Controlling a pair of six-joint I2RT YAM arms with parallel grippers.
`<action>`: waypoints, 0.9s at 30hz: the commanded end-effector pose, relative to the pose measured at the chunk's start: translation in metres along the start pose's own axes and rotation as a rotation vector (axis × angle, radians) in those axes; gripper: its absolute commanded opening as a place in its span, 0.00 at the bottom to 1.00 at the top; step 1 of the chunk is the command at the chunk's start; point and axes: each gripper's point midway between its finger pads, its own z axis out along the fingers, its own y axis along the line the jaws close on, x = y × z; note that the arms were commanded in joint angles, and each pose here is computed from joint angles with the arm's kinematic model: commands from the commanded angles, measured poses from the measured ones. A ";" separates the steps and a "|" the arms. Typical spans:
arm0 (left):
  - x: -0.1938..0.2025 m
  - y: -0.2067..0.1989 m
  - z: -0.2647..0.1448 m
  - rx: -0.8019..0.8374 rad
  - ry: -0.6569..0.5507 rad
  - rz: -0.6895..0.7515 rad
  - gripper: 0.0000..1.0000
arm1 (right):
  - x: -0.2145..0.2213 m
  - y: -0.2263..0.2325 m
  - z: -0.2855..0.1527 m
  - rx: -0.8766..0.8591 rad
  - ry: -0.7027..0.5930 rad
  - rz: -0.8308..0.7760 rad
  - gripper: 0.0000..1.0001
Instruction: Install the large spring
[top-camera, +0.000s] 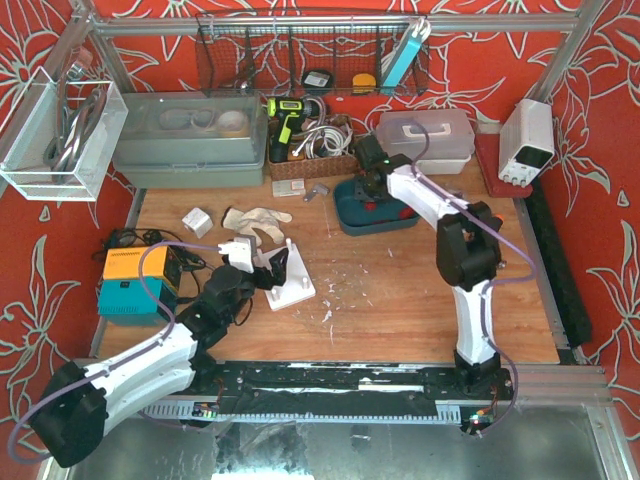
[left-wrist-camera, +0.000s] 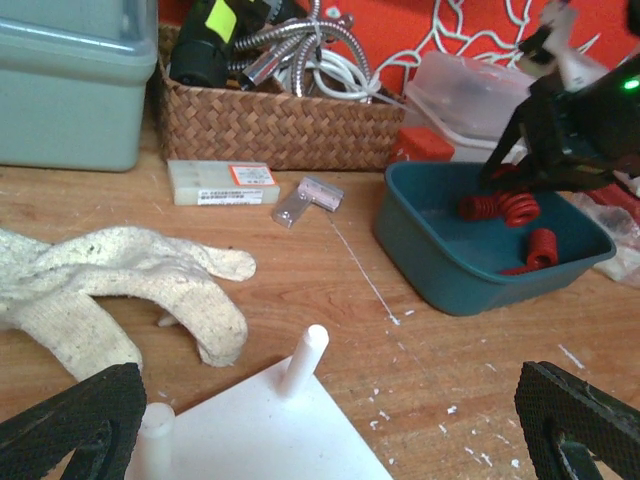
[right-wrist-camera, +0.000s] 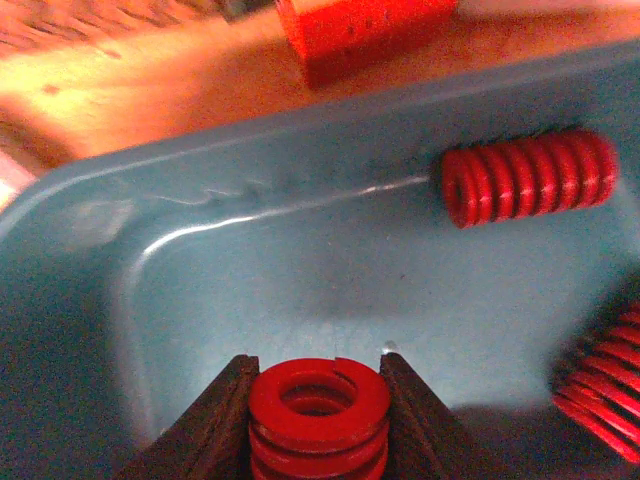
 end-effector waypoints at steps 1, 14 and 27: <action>-0.011 0.000 -0.005 -0.006 -0.042 0.007 1.00 | -0.028 0.013 -0.058 -0.120 -0.177 -0.105 0.05; -0.034 -0.037 -0.009 0.137 0.031 -0.205 0.82 | 0.028 0.070 -0.170 -0.378 -0.518 -0.469 0.03; -0.037 -0.102 -0.023 0.358 0.364 -0.225 0.50 | 0.133 0.108 -0.226 -0.695 -0.866 -0.802 0.01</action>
